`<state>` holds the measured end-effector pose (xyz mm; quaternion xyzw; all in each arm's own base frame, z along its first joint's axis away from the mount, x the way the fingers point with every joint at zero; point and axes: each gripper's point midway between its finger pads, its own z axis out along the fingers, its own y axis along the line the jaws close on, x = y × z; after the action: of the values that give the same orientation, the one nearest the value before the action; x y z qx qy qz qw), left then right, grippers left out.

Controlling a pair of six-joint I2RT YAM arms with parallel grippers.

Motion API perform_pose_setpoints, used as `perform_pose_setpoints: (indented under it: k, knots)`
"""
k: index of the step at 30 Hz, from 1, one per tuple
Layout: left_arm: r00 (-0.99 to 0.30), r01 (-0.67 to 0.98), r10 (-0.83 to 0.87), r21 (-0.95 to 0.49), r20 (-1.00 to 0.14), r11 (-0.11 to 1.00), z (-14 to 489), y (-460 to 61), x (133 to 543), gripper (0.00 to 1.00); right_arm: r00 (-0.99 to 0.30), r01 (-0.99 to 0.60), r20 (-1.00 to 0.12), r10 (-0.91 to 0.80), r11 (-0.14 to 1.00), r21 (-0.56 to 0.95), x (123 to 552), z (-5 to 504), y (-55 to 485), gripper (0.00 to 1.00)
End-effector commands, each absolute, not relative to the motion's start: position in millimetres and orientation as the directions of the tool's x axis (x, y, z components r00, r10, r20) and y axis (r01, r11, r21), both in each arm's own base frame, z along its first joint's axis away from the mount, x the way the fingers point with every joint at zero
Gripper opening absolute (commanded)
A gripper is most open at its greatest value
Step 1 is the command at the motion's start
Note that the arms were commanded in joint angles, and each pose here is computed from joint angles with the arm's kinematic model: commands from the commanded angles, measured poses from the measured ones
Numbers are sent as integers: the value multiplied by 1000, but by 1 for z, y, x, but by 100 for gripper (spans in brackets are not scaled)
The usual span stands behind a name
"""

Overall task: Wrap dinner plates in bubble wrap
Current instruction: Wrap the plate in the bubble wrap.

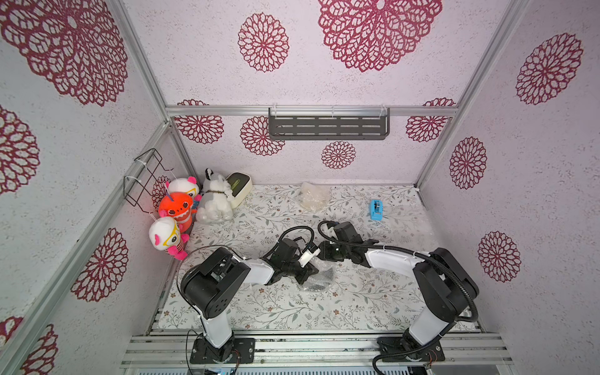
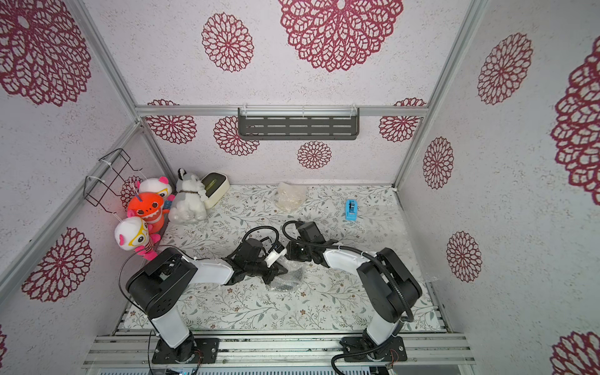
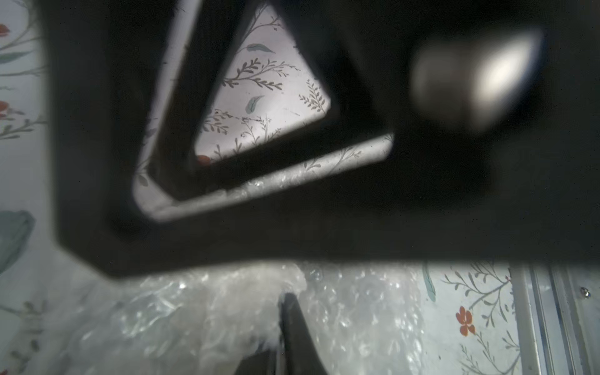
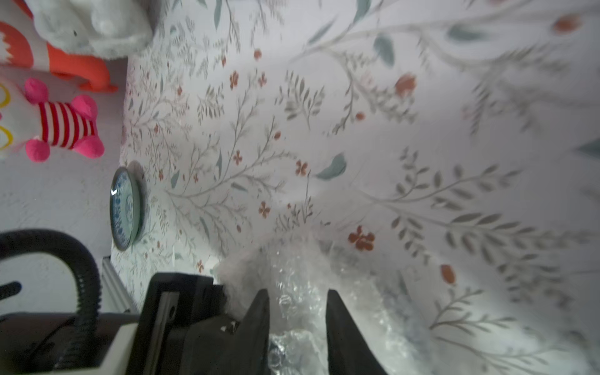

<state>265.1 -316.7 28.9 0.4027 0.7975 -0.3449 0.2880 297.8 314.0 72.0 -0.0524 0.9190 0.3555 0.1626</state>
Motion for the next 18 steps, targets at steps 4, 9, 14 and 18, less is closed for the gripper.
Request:
perform_pose_setpoints:
  k: [4,9,14,18]
  knots:
    - [-538,839,530,-359,-655,409,1,-311,240,11,-995,-67,-100,-8,792,606,256,15,302,22]
    - [-521,852,539,-359,-662,382,3,-313,242,11,-997,-15,-75,28,851,525,260,-9,288,18]
    - [-559,824,515,-370,-649,428,-10,-297,278,8,-980,23,-167,112,887,461,295,-15,274,14]
    - [-536,839,558,-324,-633,437,-18,-289,310,8,-963,52,-212,167,885,462,326,-20,279,13]
